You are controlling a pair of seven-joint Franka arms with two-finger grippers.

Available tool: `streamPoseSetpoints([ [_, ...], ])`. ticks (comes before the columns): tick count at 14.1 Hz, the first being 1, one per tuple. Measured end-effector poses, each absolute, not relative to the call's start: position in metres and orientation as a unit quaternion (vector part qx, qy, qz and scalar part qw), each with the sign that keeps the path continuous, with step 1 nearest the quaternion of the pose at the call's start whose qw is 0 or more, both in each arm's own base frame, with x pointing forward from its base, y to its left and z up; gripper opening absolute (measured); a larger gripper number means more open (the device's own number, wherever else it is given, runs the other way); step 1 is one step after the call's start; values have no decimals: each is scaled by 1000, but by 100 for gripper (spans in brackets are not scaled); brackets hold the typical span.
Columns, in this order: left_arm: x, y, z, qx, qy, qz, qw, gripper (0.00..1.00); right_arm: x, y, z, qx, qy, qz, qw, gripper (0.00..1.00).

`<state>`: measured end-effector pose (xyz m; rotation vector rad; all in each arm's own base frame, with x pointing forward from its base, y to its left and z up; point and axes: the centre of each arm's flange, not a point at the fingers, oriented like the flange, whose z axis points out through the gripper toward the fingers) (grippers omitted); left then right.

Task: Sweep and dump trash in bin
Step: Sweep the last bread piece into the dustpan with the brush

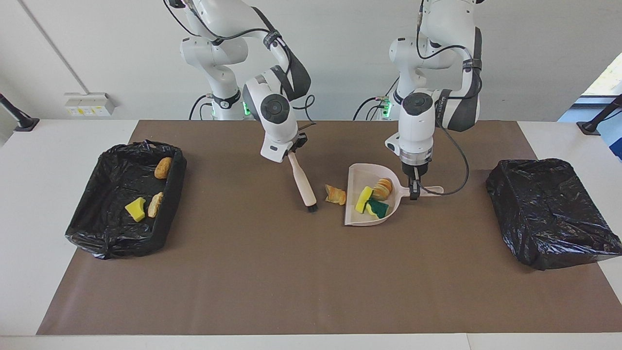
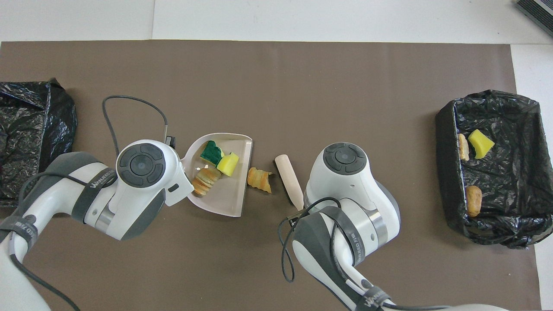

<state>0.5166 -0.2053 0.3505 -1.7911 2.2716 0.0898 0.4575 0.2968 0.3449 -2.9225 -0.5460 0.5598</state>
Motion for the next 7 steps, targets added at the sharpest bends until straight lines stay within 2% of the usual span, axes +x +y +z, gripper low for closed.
streamPoseSetpoints([
  [2, 516, -205, 348, -617, 777, 35, 123, 32, 457, 302, 346, -965, -179, 178, 67, 26],
  [7, 516, -195, 349, -632, 754, 63, 166, 32, 454, 327, 349, -963, -142, 176, 150, 26],
])
